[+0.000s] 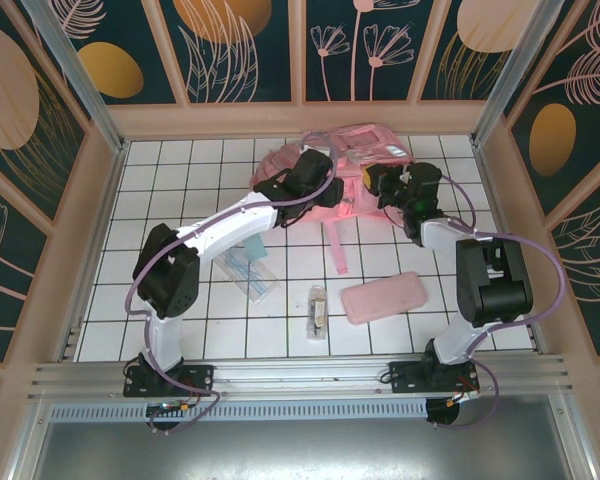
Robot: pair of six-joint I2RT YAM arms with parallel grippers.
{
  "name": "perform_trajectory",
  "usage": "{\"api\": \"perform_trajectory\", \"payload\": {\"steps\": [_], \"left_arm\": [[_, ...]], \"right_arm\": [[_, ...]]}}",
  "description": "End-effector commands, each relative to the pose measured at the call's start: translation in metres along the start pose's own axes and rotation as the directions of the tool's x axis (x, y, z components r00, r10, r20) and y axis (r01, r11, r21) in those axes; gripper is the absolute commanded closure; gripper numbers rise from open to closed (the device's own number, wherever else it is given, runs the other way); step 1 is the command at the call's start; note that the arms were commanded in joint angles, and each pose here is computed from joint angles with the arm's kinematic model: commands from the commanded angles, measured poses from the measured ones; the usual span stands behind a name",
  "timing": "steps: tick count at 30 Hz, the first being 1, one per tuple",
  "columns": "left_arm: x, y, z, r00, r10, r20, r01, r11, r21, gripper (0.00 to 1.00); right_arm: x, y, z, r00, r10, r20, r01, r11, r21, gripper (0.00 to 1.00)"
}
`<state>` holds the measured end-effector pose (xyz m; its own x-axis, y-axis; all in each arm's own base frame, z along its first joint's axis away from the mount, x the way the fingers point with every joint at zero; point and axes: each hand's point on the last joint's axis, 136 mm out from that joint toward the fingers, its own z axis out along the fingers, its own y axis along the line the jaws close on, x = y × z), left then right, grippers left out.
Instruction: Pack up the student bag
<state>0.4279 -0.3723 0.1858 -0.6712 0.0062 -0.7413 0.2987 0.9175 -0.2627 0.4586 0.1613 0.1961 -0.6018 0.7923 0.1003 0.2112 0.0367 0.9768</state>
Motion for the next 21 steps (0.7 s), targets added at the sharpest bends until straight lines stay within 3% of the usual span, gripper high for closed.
{"api": "perform_trajectory", "payload": {"steps": [1,8,14,21], "left_arm": [[-0.013,0.003,0.006,0.999,0.0,0.041,0.001,0.999,-0.044,0.48],[0.002,0.026,0.011,0.999,0.034,0.022,-0.03,0.989,-0.146,0.54],[0.012,0.045,0.035,0.999,0.039,-0.005,-0.039,0.978,-0.204,0.47],[0.007,0.073,0.043,1.0,-0.009,0.0,0.009,0.976,-0.218,0.9]], "right_arm": [[0.036,0.071,-0.001,0.985,-0.134,-0.112,0.107,0.97,-0.218,1.0],[0.036,0.074,-0.002,0.984,-0.134,-0.114,0.105,0.968,-0.227,1.0],[0.044,0.085,-0.006,0.98,-0.143,-0.136,0.105,0.962,-0.253,1.0],[0.04,0.088,-0.013,0.981,-0.151,-0.121,0.117,0.961,-0.252,1.0]]}}
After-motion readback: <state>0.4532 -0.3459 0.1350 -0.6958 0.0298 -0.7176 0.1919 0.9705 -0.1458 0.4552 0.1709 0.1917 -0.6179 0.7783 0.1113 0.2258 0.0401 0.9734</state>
